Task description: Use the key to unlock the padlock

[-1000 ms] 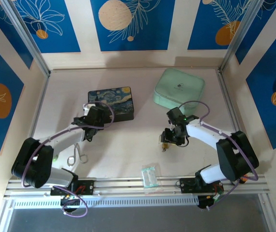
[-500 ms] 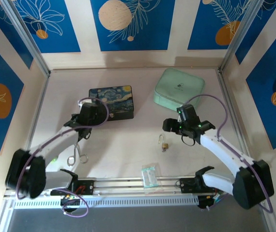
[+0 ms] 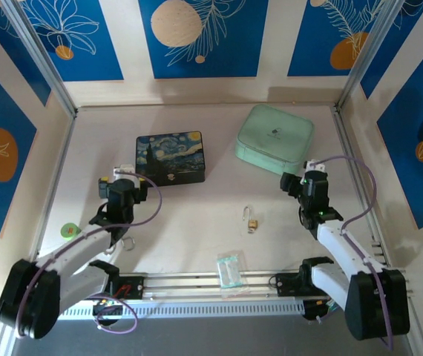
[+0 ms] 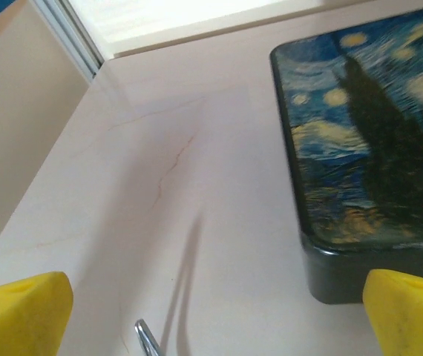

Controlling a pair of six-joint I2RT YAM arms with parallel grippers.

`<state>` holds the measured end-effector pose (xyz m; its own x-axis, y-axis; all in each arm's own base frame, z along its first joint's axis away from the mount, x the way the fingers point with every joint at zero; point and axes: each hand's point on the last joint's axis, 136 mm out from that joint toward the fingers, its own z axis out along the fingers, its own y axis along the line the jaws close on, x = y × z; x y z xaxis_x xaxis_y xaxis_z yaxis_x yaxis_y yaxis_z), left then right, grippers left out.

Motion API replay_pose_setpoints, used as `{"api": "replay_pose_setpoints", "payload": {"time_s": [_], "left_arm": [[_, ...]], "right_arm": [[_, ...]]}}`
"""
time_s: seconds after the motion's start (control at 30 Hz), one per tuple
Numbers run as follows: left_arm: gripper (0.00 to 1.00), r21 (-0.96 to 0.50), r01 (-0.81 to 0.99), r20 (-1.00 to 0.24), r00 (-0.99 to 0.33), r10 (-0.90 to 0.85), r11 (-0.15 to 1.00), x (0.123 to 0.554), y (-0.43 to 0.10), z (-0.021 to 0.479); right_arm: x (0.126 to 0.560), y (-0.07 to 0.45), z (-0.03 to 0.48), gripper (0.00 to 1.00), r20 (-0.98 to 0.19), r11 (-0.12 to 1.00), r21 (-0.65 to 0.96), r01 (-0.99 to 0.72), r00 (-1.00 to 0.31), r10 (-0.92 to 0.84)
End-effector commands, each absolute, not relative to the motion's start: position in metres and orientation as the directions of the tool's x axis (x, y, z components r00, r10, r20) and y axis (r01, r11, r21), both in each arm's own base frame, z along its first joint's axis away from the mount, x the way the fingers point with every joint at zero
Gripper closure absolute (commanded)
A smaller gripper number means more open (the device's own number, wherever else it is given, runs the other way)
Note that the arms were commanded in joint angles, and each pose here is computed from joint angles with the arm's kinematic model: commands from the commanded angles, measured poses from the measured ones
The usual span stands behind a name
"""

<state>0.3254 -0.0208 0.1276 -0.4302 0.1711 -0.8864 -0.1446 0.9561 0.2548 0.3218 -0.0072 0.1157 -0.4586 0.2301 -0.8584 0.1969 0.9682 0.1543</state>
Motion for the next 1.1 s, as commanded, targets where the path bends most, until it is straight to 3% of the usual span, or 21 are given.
{"api": "replay_pose_setpoints", "payload": {"time_s": [0.0,0.1,0.27,0.57,0.63,0.77,0.8,0.83,1.07], "left_arm": [[0.01,0.216,-0.157,-0.931,-0.331,0.155,0.964,0.343,-0.01,0.13],[0.01,0.168,-0.114,-0.943,-0.308,0.126,0.979,0.356,-0.011,0.124],[0.01,0.104,-0.113,-0.957,-0.283,0.068,0.988,0.37,-0.006,0.124],[0.01,0.018,-0.084,-0.977,-0.212,0.0,0.996,0.379,0.007,0.102],[0.01,0.018,-0.085,-0.969,-0.247,-0.003,0.996,0.379,0.007,0.099],[0.0,0.033,-0.049,-0.962,-0.272,0.018,0.998,0.386,0.001,0.096],[0.01,0.043,-0.052,-0.96,-0.277,0.027,0.998,0.389,0.0,0.096],[0.01,0.057,-0.067,-0.956,-0.291,0.035,0.996,0.39,0.001,0.095],[0.01,0.088,-0.091,-0.95,-0.308,0.056,0.992,0.393,0.001,0.094]], "right_arm": [[0.342,-0.018,0.118,0.22,-0.905,0.966,0.179,0.187,-0.355,0.236],[0.354,-0.011,0.116,0.21,-0.904,0.979,0.147,0.143,-0.381,0.192],[0.366,-0.003,0.126,0.21,-0.946,0.987,0.13,0.09,-0.286,0.151],[0.384,0.013,0.111,0.2,-0.954,0.997,0.082,0.006,-0.29,0.08],[0.389,0.016,0.102,0.2,-0.949,0.997,0.076,0.0,-0.306,0.072],[0.397,0.015,0.095,0.17,-0.932,0.996,0.092,-0.011,-0.354,0.082],[0.398,0.013,0.096,0.12,-0.93,0.995,0.102,-0.007,-0.355,0.092],[0.397,0.013,0.094,0.01,-0.926,0.995,0.103,-0.006,-0.366,0.094],[0.397,0.014,0.096,0.01,-0.93,0.995,0.096,-0.005,-0.357,0.088]]}}
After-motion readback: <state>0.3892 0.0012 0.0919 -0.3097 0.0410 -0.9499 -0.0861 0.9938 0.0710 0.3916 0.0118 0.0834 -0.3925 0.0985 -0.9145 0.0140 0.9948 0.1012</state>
